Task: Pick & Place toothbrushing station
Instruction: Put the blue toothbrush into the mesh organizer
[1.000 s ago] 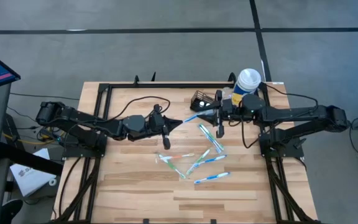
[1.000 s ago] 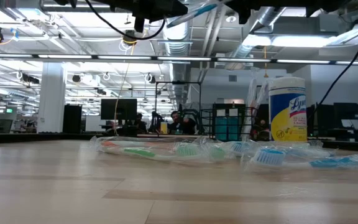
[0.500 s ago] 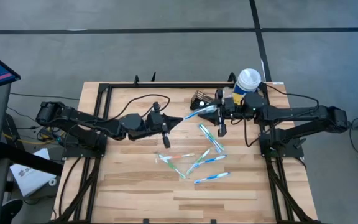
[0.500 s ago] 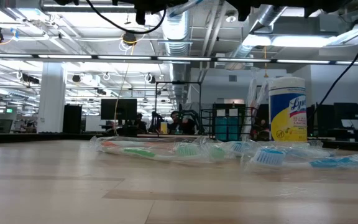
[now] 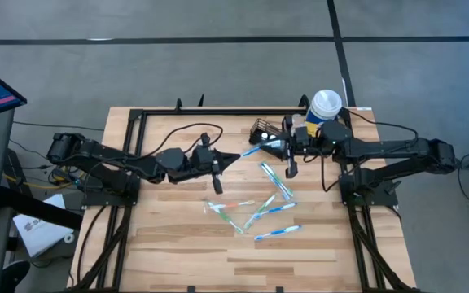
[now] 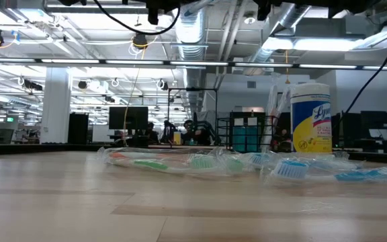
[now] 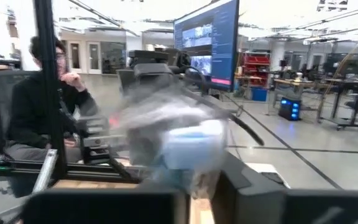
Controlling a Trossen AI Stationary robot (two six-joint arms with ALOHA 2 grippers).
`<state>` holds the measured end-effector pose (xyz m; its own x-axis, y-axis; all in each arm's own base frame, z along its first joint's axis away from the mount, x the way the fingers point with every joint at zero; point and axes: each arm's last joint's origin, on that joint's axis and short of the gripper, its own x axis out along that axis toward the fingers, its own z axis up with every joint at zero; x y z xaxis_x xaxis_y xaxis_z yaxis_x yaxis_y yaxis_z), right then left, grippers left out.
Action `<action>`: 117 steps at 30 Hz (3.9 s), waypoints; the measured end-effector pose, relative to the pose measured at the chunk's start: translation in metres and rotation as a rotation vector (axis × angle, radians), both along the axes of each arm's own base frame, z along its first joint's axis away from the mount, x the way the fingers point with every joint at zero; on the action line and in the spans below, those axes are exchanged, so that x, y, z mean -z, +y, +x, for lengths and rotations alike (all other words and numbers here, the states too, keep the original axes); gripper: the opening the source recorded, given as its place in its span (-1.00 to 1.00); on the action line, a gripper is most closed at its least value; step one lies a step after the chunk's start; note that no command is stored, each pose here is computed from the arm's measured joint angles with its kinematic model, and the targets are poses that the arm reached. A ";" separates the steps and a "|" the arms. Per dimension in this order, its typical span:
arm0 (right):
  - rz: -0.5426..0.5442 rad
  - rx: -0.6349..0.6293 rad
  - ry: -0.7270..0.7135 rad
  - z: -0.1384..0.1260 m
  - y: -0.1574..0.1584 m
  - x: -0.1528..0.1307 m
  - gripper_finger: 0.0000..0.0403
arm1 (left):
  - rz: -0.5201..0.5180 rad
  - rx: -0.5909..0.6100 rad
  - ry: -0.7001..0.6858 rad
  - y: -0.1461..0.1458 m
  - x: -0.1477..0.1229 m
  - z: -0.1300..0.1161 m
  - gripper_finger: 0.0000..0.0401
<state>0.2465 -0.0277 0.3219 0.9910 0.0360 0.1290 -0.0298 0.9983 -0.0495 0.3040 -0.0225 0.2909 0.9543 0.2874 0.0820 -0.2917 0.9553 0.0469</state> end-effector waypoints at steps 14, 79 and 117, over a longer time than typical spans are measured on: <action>-0.019 0.009 0.015 0.000 0.000 0.002 -0.97 | -0.005 -0.016 0.000 0.000 0.000 0.000 -0.99; 0.236 0.573 0.723 -0.072 -0.068 0.051 -0.97 | -0.009 -0.031 0.032 -0.001 0.003 0.000 -0.62; 0.256 0.543 0.793 -0.041 -0.084 0.079 -0.47 | -0.009 -0.031 0.042 -0.001 0.004 0.000 -0.62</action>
